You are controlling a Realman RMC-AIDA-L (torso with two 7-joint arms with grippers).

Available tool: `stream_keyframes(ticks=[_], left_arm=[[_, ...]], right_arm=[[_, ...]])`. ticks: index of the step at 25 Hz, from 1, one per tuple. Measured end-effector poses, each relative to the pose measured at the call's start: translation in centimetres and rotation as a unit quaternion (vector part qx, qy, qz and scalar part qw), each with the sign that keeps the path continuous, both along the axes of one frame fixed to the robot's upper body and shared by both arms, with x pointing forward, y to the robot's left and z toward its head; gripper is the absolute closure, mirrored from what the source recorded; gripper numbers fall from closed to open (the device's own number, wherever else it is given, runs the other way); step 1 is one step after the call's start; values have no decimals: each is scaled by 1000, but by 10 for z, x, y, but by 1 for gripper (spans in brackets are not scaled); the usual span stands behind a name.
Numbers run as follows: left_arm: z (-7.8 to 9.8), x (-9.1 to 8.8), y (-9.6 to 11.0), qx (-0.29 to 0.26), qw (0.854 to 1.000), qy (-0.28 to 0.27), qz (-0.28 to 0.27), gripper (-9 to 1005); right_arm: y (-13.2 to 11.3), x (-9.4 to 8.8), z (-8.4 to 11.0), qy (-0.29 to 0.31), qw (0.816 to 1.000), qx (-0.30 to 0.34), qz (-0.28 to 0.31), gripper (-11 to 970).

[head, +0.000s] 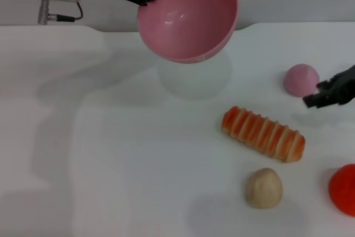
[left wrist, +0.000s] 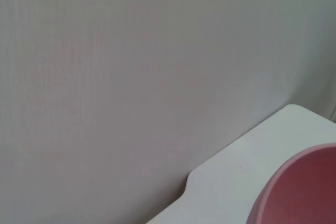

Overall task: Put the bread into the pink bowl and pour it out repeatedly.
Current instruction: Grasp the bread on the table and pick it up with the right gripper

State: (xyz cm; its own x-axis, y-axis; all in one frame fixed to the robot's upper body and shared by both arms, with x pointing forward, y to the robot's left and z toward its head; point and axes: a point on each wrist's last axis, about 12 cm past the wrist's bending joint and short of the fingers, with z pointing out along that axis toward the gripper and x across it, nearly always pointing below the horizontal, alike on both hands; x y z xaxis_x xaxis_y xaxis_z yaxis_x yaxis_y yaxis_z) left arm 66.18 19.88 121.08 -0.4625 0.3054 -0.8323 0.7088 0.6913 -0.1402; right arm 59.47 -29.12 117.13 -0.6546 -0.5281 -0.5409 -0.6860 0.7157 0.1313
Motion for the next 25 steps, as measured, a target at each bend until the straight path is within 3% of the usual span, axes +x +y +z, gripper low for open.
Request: stream_keyframes(ticks=[4,9,25], left_arm=[[0,0,0,0,1000,0,-2,936],[-2,-1,-2,2,1000,0,-7,934],[-5,-5,-3,-17,1000,5,-6,929]], right_arm=[[24,0,-11,-5,998,-37,52,446],[42,2,-24,-13,996,-24,91,446],[52,-6,-57,-4,994,-38,106,447]])
